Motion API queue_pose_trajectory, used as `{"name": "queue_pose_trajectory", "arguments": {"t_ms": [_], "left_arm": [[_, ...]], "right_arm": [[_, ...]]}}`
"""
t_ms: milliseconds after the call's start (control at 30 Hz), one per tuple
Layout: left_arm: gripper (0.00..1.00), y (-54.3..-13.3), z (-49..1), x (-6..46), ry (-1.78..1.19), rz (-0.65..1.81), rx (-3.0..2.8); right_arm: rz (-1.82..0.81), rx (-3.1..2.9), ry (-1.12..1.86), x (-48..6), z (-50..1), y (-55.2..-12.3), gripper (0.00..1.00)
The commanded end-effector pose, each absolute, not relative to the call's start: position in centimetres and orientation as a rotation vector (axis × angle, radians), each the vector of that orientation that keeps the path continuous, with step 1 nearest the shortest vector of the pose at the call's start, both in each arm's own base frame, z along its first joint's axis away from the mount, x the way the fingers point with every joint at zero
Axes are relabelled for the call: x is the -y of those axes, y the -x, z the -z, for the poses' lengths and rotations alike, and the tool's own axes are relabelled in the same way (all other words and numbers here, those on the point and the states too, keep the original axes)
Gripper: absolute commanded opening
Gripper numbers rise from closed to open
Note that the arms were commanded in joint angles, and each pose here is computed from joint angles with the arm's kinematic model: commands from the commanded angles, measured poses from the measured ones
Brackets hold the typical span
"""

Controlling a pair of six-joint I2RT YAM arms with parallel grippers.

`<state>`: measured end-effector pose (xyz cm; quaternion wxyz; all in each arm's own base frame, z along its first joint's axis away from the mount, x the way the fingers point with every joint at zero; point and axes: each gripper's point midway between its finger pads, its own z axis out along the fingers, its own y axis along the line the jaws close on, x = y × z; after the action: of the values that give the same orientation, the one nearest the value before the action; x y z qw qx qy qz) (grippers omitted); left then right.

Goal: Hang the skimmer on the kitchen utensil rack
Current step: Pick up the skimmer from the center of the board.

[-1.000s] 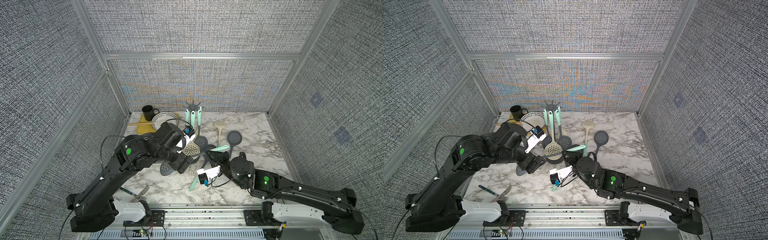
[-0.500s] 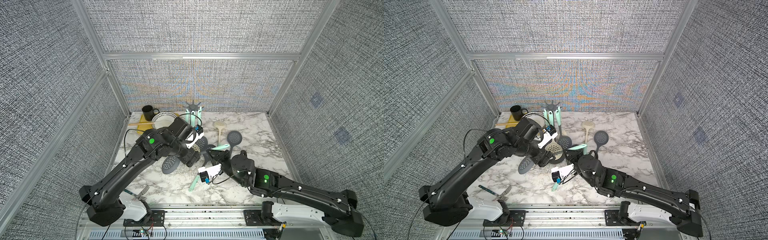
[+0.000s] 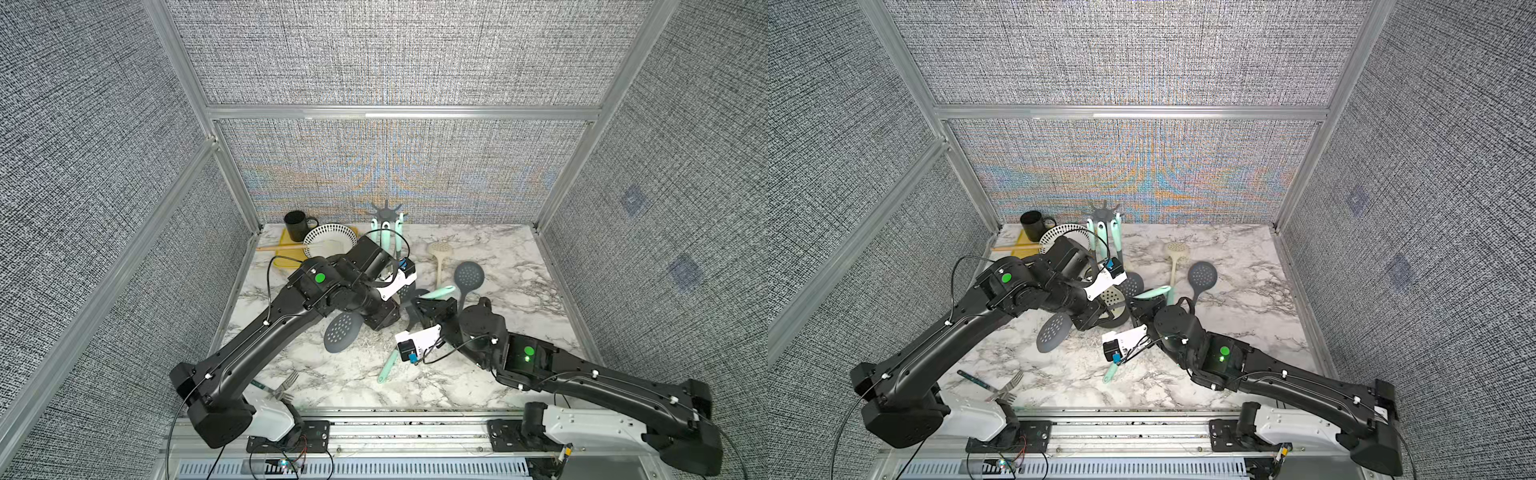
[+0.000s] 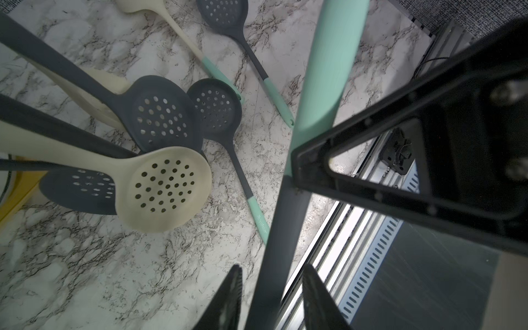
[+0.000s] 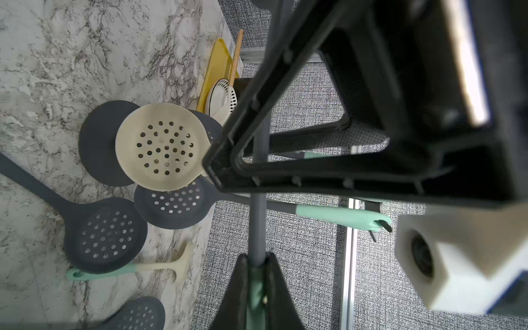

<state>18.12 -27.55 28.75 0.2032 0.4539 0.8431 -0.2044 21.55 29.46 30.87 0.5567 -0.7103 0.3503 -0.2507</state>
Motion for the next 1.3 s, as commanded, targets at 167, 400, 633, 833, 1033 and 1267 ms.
{"name": "queue_pose_trajectory", "arguments": {"t_ms": [167,400,633,833,1033,1267], "left_arm": [[0.02,-17.9,-29.1,27.7,-1.308,0.590,-2.291],[0.02,-18.5,-29.9,27.0,-1.189,0.590,-2.207],[0.02,-18.8,-32.0,25.9,-0.995,0.636,-2.067],[0.02,-19.8,-34.6,25.5,-0.756,0.735,-1.882],[0.02,-20.2,-36.7,26.8,-0.667,0.864,-1.620],[0.02,-20.2,-38.3,27.7,-0.617,0.759,-1.505]], "right_arm": [[0.534,-0.876,1.627,-30.1,-32.0,-21.8,0.00],[0.451,-0.911,1.575,-29.9,-33.5,-21.4,0.66],[0.161,-0.983,1.242,-27.0,-37.9,-19.6,0.99],[-0.326,-1.193,0.721,-23.3,-40.4,-20.1,0.99],[-0.944,-1.476,0.248,-23.5,-39.5,-22.5,0.99],[-1.357,-1.434,0.223,-27.3,-42.6,-20.1,0.98]]}}
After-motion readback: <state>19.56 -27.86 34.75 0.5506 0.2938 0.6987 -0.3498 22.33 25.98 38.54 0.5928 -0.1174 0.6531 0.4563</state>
